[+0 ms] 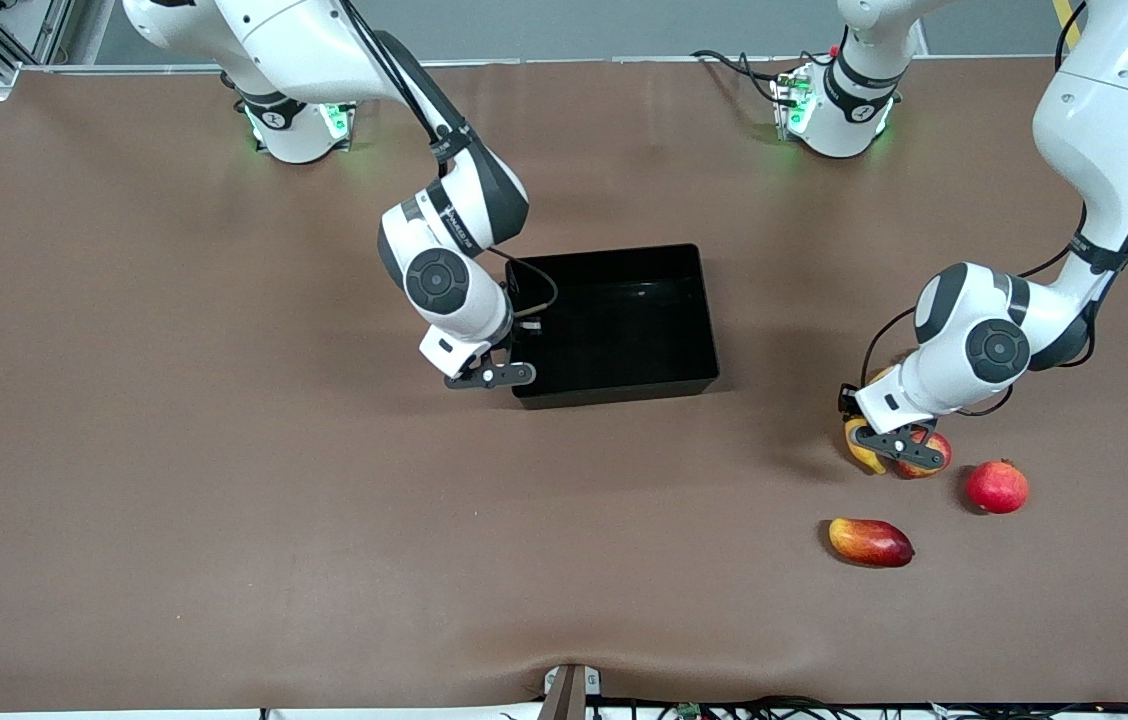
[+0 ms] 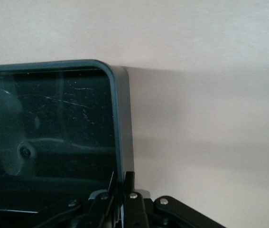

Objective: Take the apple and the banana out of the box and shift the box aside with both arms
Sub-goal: 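Slide the tray with the right gripper while the left gripper lowers the banana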

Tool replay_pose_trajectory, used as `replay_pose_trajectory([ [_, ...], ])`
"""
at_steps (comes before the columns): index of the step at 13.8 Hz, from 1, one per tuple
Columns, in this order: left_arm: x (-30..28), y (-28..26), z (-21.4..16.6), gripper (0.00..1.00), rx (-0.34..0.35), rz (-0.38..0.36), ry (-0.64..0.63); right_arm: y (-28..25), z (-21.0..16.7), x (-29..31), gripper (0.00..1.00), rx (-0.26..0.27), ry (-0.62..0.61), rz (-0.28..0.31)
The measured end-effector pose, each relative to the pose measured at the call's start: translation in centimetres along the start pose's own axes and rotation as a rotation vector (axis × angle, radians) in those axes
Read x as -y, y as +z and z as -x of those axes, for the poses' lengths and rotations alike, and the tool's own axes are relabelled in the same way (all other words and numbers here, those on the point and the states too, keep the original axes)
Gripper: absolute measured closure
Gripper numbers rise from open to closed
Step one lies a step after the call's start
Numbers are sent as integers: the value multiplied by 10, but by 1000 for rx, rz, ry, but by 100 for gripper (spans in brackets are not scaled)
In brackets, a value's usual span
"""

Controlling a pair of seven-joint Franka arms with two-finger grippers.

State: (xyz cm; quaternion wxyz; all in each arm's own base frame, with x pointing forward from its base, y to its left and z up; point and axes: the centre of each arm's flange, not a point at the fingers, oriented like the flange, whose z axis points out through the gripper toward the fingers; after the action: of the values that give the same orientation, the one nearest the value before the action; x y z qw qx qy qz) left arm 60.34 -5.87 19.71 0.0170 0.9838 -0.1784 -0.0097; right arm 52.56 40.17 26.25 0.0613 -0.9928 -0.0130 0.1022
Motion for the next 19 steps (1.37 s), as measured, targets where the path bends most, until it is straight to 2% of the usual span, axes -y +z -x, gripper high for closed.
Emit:
replay_pose_trajectory([
  [3,-9,0,-4,61,-13,6,4,-69,-28,-69,94,108,96,-1],
  [6,-11,2,-5,61,-23,11,2,-134,-48,-165,94,152,123,-43],
  [8,-14,3,-6,61,-31,14,-15,-155,-58,-237,94,162,101,-44],
  [11,-30,6,-13,61,-56,25,-40,-159,-66,-357,94,164,87,3],
  [14,-33,6,-14,61,-63,29,-57,-161,-67,-440,94,128,48,7],
  [16,-30,9,-14,46,-66,31,-65,-157,-68,-485,94,92,28,3],
  [19,-24,1,-18,17,-88,26,-77,-128,-65,-559,94,59,-2,-4],
])
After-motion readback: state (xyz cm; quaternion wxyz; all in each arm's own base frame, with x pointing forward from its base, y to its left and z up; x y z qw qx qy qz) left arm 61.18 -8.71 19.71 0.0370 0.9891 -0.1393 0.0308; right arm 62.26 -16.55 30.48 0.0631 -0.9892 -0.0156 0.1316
